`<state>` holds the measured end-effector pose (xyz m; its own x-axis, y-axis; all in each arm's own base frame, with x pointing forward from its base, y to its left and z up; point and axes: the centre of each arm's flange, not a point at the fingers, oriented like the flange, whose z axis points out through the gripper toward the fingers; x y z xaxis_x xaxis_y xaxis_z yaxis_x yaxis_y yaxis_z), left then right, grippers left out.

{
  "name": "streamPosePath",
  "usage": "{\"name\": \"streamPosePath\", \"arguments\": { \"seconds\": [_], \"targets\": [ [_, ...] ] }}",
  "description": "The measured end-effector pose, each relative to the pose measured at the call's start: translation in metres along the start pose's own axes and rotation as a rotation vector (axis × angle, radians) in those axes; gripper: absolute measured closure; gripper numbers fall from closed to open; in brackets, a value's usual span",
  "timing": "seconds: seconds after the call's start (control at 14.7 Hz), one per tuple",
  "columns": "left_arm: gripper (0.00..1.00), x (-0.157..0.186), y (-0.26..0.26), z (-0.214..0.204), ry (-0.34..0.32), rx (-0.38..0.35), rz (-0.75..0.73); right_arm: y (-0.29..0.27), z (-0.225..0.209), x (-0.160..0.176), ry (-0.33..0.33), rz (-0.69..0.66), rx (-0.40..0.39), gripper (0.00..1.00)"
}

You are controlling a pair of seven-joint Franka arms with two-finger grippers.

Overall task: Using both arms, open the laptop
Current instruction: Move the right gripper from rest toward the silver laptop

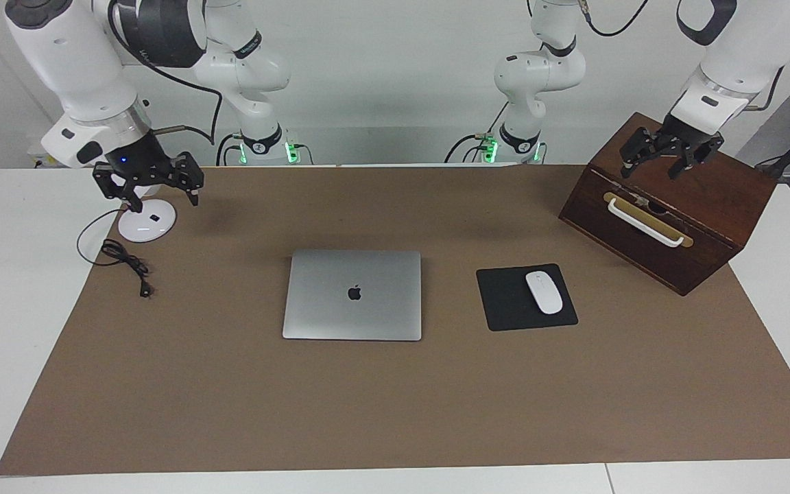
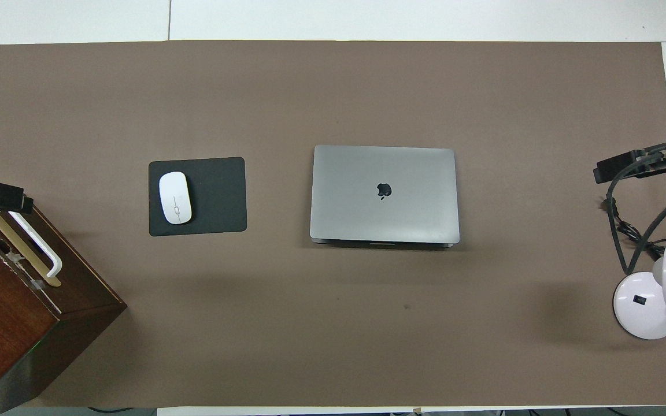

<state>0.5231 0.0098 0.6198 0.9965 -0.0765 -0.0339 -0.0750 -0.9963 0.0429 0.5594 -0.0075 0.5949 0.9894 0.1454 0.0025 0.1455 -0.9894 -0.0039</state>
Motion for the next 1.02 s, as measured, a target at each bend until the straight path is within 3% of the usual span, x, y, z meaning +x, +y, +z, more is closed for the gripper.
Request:
{"name": "streamPosePath", "arguments": {
  "seconds": [1.02],
  "targets": [
    [0.00,-0.001,0.003,-0.002,0.005,0.001,0.002,-0.029,0.010,0.000,-0.021,-0.049,0.016,0.00]
  ]
}}
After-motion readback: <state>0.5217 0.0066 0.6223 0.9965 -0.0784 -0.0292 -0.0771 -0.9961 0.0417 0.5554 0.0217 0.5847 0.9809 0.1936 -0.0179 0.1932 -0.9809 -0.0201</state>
